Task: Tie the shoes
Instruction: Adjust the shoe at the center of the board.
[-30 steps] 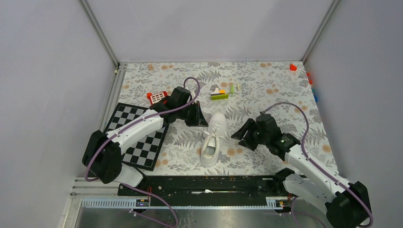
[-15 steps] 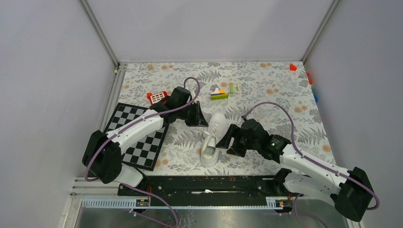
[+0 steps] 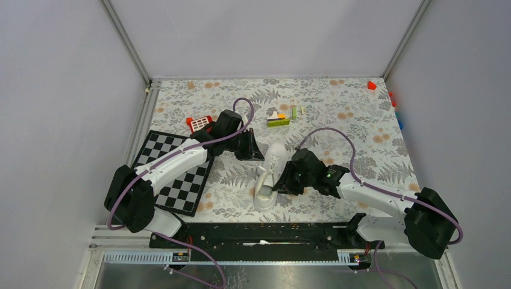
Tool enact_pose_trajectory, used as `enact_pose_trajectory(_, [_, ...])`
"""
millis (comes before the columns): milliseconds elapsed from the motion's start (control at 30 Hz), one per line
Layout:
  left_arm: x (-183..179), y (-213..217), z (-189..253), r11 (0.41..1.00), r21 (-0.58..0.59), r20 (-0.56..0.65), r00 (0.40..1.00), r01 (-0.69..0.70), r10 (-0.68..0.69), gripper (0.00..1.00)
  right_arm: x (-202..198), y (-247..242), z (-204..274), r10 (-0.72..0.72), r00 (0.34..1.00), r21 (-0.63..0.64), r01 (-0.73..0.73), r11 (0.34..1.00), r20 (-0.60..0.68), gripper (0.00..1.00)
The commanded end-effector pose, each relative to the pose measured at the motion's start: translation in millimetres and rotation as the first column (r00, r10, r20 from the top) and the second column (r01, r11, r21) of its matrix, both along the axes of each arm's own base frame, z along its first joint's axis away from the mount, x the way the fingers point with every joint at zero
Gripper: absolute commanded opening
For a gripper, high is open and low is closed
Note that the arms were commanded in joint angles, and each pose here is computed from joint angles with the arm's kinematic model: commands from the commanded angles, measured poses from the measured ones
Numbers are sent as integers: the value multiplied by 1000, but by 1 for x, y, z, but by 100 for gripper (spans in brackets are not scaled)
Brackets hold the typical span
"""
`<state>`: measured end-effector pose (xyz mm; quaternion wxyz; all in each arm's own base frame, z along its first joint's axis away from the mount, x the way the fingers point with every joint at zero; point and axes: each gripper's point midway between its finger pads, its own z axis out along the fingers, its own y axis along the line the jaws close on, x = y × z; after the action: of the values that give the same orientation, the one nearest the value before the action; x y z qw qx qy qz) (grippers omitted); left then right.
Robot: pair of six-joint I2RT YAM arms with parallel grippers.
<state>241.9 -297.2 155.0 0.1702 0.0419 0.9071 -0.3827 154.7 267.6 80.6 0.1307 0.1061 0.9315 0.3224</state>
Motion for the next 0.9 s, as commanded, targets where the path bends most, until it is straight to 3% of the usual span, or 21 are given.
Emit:
enact_pose_trajectory(0, [8,-10,29,998,-67,75,997,11,-6,0,4,4,9,21,998,10,-21,1000,52,23])
enact_pose_trajectory(67, [6,-10,31,997,-72,79,997,10,-4,0,5,1,12,33,997,-13,-32,999,70,4])
enact_pose_trajectory(100, [6,-11,31,997,-73,79,997,13,-7,0,5,-2,13,42,996,-31,-40,999,75,0])
enact_pose_trajectory(433, [3,-10,33,997,-75,81,997,21,-15,0,-5,-35,33,153,980,-188,-128,974,126,0])
enact_pose_trajectory(633, [1,-14,30,997,-72,68,997,29,-24,0,-11,-40,29,171,980,-207,-146,967,105,0])
enact_pose_trajectory(667, [1,-15,30,997,-73,69,997,31,-26,0,-10,-41,28,162,982,-216,-137,967,101,2])
enact_pose_trajectory(767, [-2,-18,32,996,-77,70,997,37,-32,0,-7,-43,34,132,984,-211,-104,972,121,39])
enact_pose_trajectory(800, [-3,-19,33,996,-78,72,997,38,-33,0,-5,-44,37,116,984,-207,-87,974,133,46])
enact_pose_trajectory(867, [-4,-20,36,996,-83,77,996,39,-33,0,0,-50,44,68,983,-204,-32,978,170,50])
